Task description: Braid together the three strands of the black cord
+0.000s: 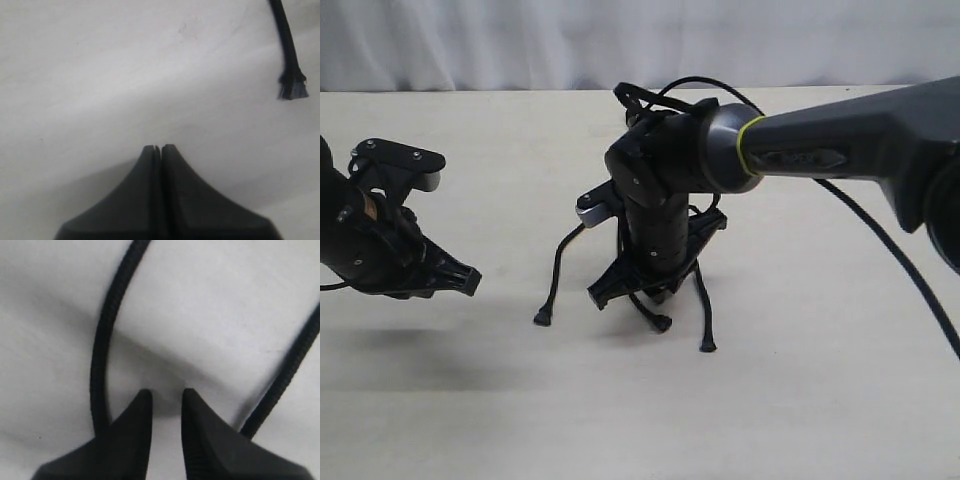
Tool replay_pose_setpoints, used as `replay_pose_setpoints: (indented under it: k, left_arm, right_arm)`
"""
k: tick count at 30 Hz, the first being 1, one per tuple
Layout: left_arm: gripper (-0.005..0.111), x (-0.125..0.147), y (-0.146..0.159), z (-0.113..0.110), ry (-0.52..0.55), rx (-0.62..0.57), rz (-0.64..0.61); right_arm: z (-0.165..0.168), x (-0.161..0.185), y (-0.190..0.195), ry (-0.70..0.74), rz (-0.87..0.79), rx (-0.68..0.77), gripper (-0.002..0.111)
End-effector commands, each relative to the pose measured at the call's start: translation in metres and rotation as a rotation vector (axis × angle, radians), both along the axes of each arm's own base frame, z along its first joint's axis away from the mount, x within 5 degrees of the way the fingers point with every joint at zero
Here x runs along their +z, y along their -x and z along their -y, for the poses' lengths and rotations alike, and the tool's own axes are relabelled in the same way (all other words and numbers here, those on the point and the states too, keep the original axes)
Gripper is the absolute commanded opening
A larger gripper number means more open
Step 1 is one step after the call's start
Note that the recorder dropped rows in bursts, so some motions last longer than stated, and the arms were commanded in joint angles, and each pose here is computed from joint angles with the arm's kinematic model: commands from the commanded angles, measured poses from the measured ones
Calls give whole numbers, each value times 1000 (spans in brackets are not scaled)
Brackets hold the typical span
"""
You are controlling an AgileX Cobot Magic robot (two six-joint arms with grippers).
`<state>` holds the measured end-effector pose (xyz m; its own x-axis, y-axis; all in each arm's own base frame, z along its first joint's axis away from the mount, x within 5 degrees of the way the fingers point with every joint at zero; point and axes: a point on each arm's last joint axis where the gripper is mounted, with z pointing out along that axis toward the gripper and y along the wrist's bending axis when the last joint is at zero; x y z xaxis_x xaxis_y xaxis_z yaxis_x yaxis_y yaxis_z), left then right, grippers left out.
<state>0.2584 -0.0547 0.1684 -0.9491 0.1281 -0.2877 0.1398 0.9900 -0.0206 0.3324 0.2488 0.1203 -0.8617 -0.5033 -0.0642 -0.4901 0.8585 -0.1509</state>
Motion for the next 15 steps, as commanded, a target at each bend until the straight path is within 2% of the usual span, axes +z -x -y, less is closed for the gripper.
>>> replay_pose_setpoints:
  k: [1,4,7,10,13,15]
  left_arm:
    - [0,0,1,1,13,12,5]
    - [0,0,1,1,13,12,5]
    - [0,0,1,1,16,15,4]
    - [0,0,1,1,17,16,2]
    - [0,0,2,1,16,16,0]
    - [0,0,2,1,16,16,0]
  right_arm:
    - [3,27,-3,-16,56,16,25]
    - [0,38,-1,-68,63,1,41]
    - [-7,35,0,-138,38,17,52]
    - [-13,18,2,-171,-19,34,52]
    - [-10,2,4,-119,-76,10,51]
    - [-8,-5,4,-89,-86,11,42]
